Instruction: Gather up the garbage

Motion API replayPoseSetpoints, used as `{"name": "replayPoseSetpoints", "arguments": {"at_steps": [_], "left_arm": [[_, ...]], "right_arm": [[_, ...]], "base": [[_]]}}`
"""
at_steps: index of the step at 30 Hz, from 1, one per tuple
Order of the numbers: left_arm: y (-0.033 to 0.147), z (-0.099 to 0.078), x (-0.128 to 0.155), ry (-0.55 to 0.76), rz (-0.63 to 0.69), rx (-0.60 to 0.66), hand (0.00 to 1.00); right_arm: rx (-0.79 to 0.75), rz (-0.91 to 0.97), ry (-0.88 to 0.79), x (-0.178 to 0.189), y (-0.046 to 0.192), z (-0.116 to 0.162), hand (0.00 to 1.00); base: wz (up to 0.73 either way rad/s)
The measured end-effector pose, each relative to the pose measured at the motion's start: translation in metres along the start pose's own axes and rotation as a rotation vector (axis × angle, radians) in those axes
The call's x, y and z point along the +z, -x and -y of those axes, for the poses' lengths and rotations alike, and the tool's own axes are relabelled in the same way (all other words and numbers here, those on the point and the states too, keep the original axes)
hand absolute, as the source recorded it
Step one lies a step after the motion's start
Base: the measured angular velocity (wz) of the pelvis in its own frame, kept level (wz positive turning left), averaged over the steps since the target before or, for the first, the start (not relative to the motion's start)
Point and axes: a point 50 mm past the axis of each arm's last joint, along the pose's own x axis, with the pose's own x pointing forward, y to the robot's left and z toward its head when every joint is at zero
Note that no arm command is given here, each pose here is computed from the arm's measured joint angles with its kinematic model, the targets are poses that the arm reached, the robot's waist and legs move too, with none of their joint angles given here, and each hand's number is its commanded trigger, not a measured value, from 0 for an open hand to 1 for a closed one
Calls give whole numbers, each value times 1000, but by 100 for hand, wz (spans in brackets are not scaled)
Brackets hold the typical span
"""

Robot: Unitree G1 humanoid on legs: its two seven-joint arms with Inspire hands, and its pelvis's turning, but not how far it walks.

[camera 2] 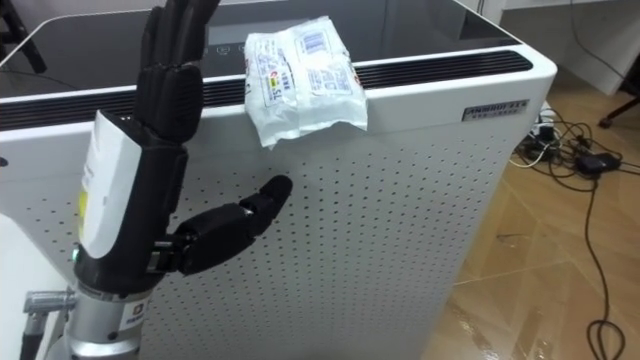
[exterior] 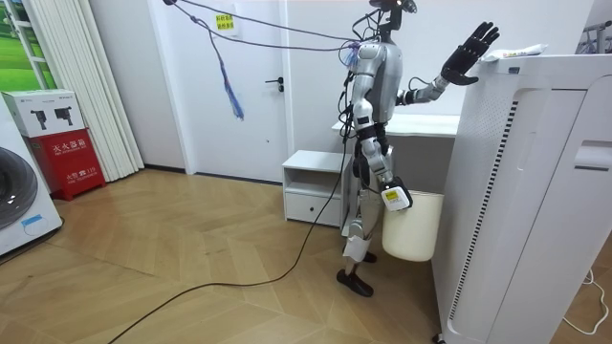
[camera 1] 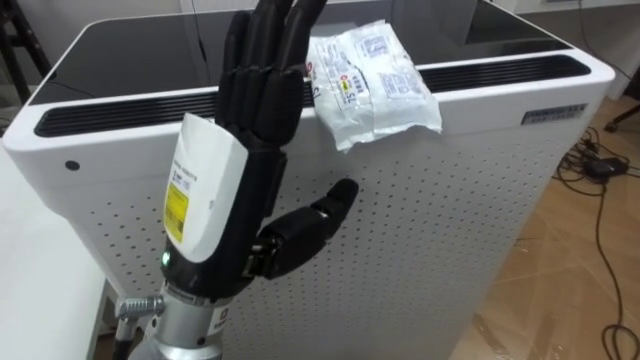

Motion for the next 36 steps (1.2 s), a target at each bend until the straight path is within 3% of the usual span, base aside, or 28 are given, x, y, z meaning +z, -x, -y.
{"name": "replayPoseSetpoints", "arguments": {"at_steps": [36], "left_arm": [[-1, 3, 3, 18, -10, 16, 0]], "right_arm": [[-21, 2, -7, 0, -1, -2, 100]], "base": [[-1]]}}
